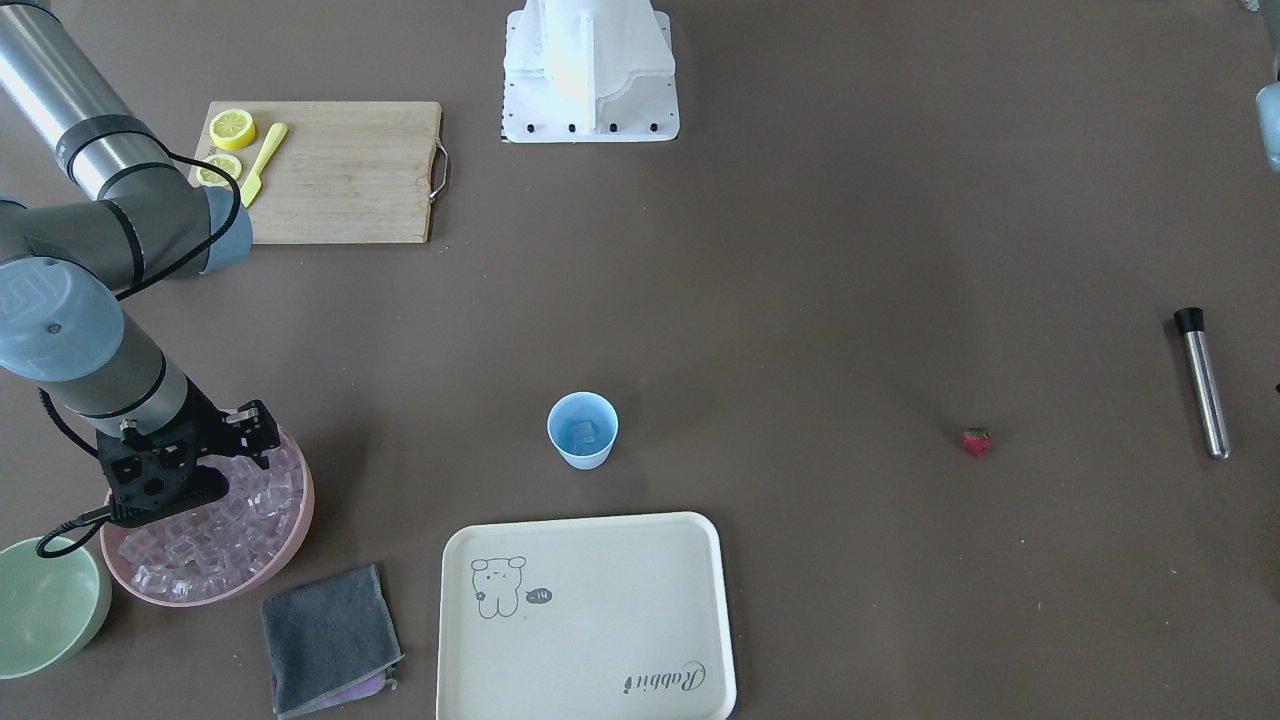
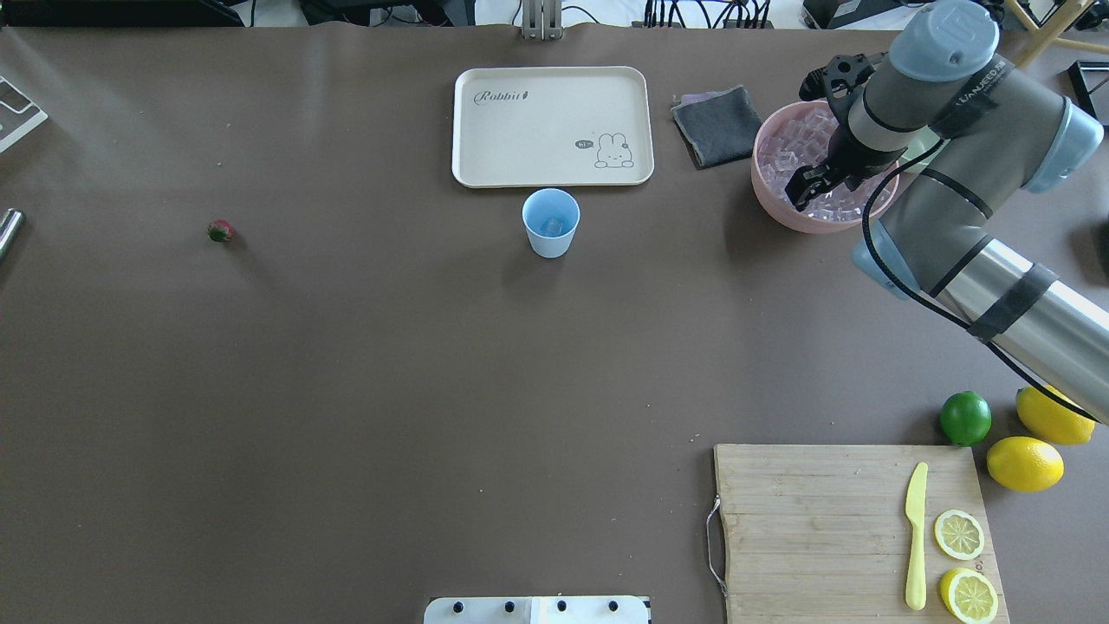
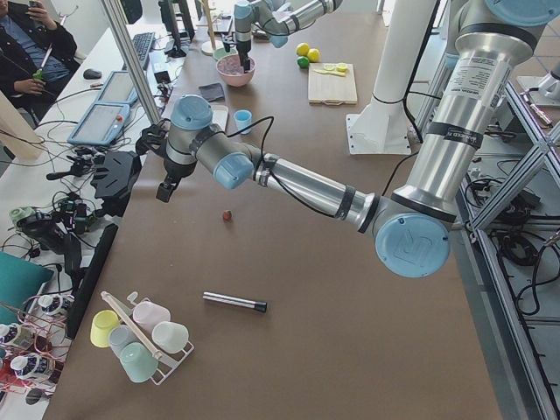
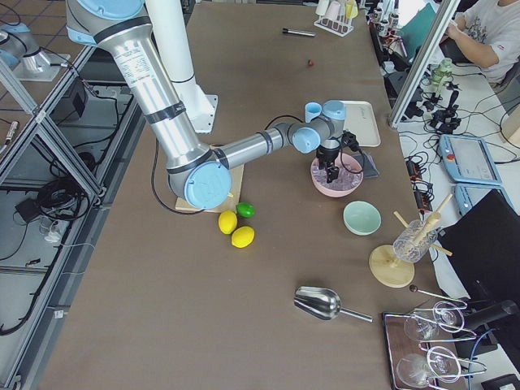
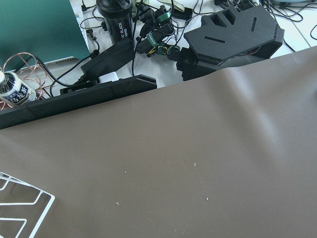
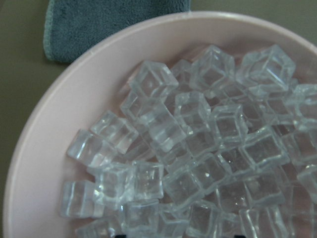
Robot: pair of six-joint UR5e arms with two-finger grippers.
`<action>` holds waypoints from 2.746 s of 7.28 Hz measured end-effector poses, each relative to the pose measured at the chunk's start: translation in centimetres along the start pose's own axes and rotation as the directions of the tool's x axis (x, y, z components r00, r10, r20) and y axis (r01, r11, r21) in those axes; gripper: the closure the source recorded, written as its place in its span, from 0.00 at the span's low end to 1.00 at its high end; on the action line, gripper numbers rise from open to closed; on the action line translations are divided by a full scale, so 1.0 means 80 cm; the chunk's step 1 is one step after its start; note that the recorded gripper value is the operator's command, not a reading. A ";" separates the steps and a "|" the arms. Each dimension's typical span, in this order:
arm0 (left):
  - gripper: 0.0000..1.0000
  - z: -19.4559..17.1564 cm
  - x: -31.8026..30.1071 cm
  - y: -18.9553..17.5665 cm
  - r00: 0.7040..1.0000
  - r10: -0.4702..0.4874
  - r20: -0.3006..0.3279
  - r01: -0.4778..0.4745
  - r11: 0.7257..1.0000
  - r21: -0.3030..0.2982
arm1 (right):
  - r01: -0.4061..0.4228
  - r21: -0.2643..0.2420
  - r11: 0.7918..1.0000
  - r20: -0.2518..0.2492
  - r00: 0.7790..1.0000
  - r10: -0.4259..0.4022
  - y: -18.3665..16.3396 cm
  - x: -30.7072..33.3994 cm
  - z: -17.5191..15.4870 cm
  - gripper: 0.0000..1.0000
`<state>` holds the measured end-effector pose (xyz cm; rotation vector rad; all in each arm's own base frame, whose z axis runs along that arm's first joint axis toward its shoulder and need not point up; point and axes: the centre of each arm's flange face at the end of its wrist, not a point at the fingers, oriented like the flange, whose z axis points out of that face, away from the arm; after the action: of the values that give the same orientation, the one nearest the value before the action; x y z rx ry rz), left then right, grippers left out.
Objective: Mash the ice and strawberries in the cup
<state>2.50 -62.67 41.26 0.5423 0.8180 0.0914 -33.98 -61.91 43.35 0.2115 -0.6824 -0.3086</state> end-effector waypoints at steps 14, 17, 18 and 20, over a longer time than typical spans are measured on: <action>0.02 0.007 -0.004 -0.002 1.000 -0.003 0.001 0.003 1.000 -0.008 | -0.017 0.041 0.999 0.035 0.999 0.015 -0.023 0.010 -0.050 1.00; 0.02 0.006 -0.001 -0.003 1.000 0.002 -0.001 -0.002 1.000 -0.006 | -0.049 0.091 0.995 0.103 0.994 0.039 -0.056 0.011 -0.125 1.00; 0.02 0.006 -0.001 -0.004 1.000 0.002 -0.001 -0.002 1.000 -0.006 | -0.064 0.114 0.991 0.114 0.992 0.050 -0.083 -0.010 -0.156 1.00; 0.02 0.009 -0.005 0.000 1.000 -0.007 0.002 0.007 1.000 -0.014 | -0.094 0.164 0.982 0.147 0.987 0.070 -0.136 -0.064 -0.211 1.00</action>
<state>2.75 -63.05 41.92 0.5268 0.8171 0.0904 -29.15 -68.74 24.41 0.3263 -0.8557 -0.1863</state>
